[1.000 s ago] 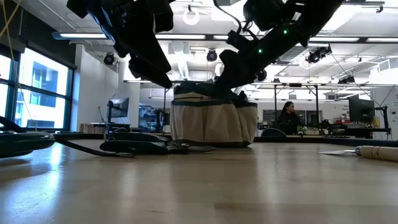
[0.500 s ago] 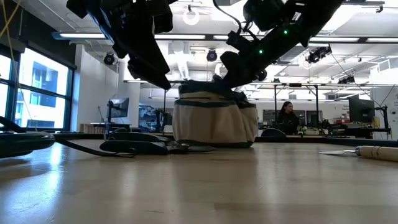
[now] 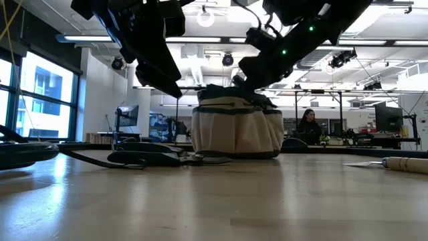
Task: Pick & Place Garden tools in Gardening bag
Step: Put the top right green shear scissors into the light brown gardening bag
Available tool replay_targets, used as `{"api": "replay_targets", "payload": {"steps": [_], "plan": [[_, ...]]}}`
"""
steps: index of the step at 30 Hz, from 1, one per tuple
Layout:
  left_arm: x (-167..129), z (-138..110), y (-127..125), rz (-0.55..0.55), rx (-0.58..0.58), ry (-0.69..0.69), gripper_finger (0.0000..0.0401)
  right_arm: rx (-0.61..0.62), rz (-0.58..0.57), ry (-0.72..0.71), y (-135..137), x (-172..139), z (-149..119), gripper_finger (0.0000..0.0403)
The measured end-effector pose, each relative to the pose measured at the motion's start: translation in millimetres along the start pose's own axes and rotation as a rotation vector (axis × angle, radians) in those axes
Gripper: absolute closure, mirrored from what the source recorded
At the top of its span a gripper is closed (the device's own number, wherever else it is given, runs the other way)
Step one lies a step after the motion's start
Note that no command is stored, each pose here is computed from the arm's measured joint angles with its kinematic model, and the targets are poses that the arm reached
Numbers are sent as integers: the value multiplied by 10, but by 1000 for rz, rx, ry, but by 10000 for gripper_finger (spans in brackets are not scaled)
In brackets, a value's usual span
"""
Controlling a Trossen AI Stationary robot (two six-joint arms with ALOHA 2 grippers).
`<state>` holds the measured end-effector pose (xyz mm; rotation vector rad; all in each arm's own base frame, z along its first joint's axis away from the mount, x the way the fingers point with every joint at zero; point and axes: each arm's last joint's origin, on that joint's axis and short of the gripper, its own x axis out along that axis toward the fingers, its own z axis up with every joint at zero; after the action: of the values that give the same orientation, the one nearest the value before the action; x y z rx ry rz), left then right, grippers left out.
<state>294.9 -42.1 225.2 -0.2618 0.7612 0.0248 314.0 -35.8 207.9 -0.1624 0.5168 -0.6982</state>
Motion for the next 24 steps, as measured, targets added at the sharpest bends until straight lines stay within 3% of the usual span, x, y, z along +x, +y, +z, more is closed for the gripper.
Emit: {"api": "replay_targets", "payload": {"steps": [16,24], "plan": [[-7,-58,-124,-18,32,18,130,130,-82,-33,-3,-210,25,367],[-9,-73,-141,-20,34,27,130,237,-84,-144,-57,-370,-53,367]]}}
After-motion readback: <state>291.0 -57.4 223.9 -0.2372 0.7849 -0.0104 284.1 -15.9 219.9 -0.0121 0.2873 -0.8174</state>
